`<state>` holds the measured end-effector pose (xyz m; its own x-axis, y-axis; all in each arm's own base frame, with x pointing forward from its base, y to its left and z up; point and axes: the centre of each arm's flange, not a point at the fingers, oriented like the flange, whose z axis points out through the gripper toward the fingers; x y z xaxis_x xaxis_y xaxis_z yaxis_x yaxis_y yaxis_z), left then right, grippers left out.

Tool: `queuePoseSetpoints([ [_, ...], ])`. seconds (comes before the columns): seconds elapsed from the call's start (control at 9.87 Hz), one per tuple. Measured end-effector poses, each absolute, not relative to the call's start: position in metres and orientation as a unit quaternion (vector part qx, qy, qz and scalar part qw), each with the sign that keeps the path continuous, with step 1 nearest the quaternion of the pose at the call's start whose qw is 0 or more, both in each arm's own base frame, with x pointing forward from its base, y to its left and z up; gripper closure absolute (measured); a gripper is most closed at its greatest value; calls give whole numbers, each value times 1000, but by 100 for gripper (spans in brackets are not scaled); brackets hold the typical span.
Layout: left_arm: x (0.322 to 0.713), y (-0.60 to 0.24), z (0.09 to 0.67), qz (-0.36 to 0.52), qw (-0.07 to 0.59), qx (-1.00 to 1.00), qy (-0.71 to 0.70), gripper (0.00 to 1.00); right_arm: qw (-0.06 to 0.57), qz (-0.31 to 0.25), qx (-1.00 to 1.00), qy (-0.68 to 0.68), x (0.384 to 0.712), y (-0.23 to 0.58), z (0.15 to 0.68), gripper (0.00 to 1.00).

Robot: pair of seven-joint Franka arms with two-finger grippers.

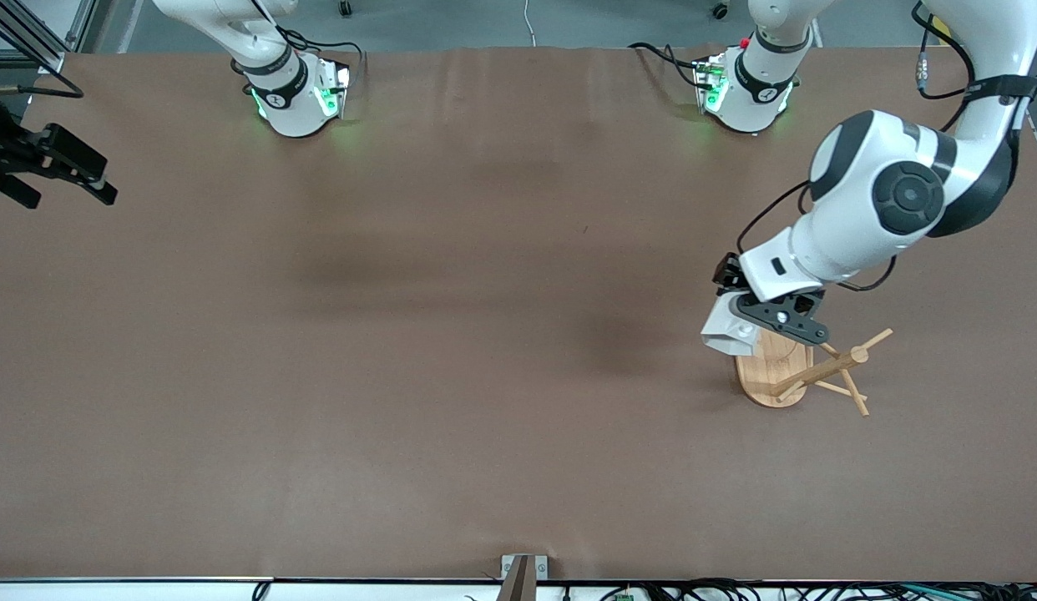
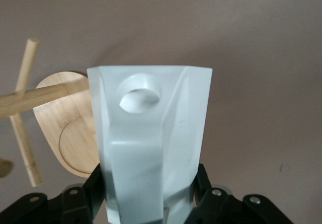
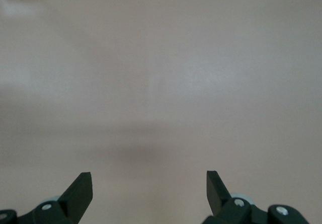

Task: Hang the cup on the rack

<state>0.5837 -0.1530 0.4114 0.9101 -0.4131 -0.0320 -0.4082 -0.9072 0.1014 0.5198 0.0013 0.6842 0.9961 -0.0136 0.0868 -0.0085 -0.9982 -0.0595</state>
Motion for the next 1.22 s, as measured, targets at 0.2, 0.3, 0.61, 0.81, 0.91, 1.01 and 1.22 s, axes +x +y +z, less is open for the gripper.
queuePoseSetpoints([
  [0.2,587,-141,408,-28,49,974,-219,28,29,-37,-999,15,508,-9,693,0],
  [0.3,589,-132,408,-28,50,973,-223,28,29,-36,-999,17,507,-11,692,0],
  [0.61,593,-109,406,-28,52,972,-228,28,18,-21,-999,24,508,-15,679,0],
  [0.81,593,-100,405,-33,52,971,-230,28,10,-14,-999,29,509,-19,672,0],
  [0.91,594,-96,405,-32,52,971,-232,28,9,-15,-999,33,511,-23,669,0],
  [1.01,594,-93,404,-32,53,970,-234,28,9,-16,-999,35,517,-25,664,0],
  [1.22,594,-91,404,-33,53,971,-232,28,8,-12,-999,37,535,-27,651,0],
])
